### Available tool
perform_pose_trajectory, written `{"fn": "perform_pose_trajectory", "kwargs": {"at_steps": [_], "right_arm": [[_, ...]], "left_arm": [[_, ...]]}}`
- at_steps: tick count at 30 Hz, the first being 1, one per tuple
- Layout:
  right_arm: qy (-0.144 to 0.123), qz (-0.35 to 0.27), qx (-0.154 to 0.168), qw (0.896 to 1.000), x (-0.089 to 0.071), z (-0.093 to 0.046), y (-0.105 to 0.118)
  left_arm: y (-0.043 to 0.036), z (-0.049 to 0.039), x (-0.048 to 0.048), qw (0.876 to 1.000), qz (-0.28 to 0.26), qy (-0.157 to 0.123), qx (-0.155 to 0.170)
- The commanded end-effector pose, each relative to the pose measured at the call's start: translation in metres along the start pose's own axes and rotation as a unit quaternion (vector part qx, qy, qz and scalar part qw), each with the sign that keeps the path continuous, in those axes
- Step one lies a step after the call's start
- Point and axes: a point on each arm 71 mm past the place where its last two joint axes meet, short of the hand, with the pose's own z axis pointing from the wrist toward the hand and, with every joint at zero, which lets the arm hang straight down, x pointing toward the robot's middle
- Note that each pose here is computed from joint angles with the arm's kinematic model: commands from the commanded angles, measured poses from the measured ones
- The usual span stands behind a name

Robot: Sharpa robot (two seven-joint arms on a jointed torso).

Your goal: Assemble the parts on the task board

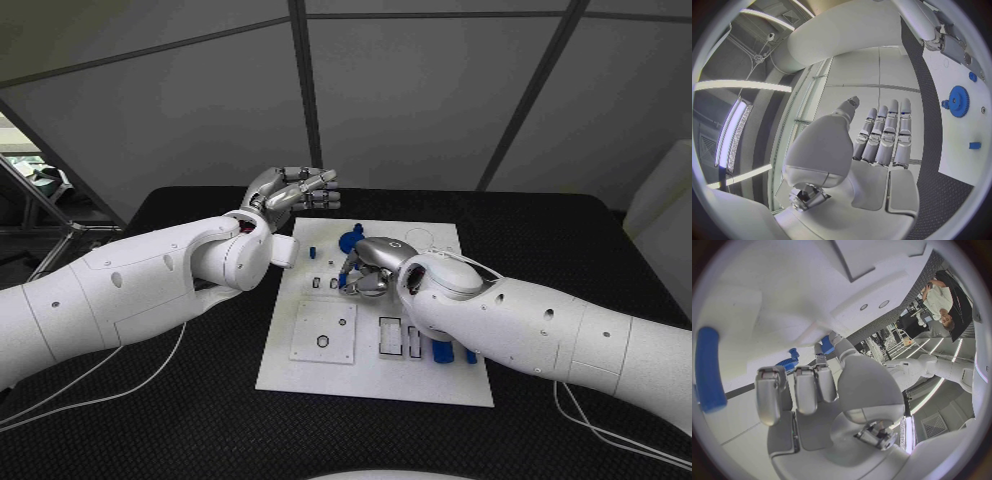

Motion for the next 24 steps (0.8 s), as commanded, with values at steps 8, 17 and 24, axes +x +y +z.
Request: {"fn": "perform_pose_trajectory", "kwargs": {"at_steps": [8, 17, 24], "right_arm": [[-0.003, -0.004, -0.002, 1.000, -0.0009, 0.0005, 0.0008], [-0.008, -0.003, -0.003, 1.000, -0.0016, 0.0005, 0.0014], [-0.010, -0.002, 0.000, 1.000, -0.0020, 0.0004, 0.0007]], "left_arm": [[-0.0016, 0.0007, 0.0015, 1.000, -0.001, 0.006, 0.004], [-0.0015, 0.0007, 0.0014, 1.000, -0.001, 0.006, 0.004], [-0.0016, 0.0006, 0.0011, 1.000, 0.000, 0.006, 0.004]]}}
